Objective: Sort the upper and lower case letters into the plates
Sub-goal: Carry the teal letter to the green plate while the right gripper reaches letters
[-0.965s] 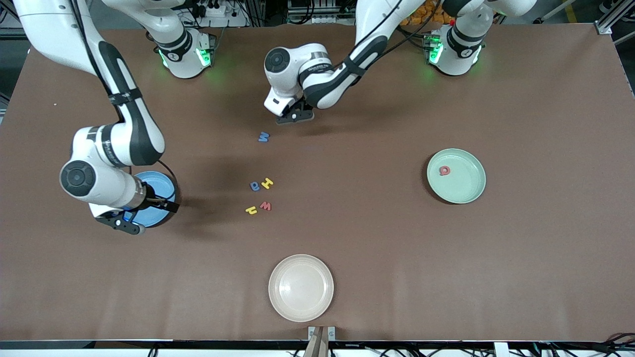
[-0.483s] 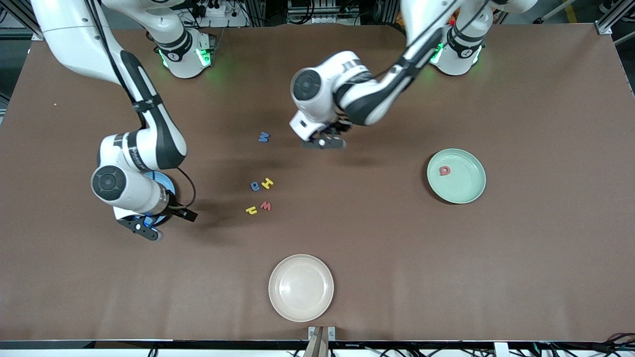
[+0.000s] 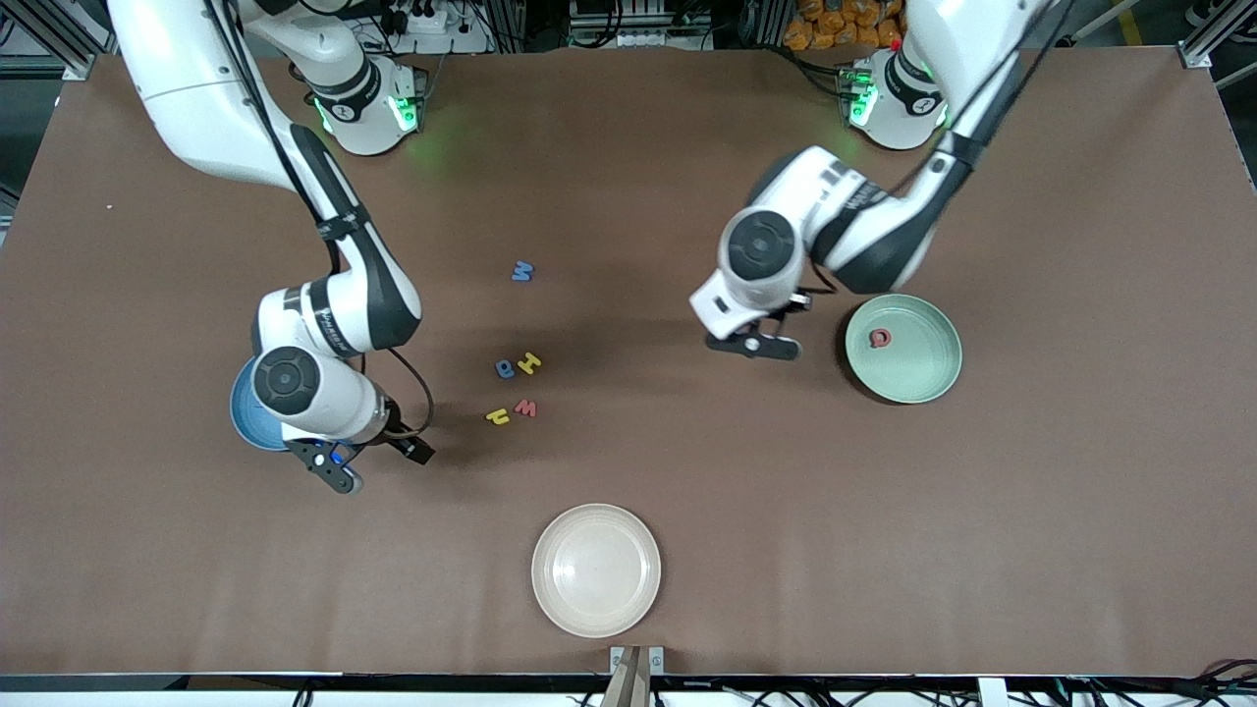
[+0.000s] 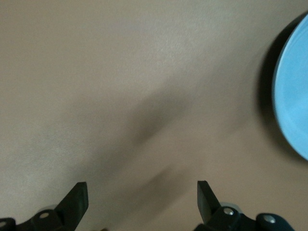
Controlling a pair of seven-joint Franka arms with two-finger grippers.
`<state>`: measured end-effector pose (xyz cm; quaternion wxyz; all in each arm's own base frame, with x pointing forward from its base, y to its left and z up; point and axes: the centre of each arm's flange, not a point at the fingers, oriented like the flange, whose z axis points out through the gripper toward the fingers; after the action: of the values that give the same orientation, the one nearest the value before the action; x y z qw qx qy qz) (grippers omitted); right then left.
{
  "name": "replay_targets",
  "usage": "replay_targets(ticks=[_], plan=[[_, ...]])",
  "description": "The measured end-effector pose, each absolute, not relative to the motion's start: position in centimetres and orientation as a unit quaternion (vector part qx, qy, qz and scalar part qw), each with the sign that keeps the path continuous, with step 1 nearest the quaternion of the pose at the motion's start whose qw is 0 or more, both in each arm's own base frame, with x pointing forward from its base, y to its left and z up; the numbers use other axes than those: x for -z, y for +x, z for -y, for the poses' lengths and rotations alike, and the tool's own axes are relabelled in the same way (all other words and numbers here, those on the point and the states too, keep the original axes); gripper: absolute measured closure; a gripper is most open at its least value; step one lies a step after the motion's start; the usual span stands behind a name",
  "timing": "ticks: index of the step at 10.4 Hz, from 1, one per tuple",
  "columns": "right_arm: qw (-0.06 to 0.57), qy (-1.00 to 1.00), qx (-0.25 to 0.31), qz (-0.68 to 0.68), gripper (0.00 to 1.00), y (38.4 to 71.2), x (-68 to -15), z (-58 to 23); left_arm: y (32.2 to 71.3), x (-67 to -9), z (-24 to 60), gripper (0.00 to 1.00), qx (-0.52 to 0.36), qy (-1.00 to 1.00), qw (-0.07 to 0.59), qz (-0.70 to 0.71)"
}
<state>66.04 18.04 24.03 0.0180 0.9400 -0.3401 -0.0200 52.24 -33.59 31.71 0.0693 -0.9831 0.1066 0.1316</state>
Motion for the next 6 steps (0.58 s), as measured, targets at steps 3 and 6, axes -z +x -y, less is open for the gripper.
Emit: replay_targets(ticks=[3, 6], plan=[[0.014, 0.932, 0.014, 0.362, 0.0, 65.3, -22.5, -22.0, 55.5, -29.8, 25.0, 0.62, -0.155, -0.979, 0.052, -0.12], [0.008, 0.925, 0.01, 0.379, 0.0, 64.0, -21.9, -26.2, 56.1, -27.0, 19.3, 0.62, -0.147, -0.98, 0.035, -0.131]])
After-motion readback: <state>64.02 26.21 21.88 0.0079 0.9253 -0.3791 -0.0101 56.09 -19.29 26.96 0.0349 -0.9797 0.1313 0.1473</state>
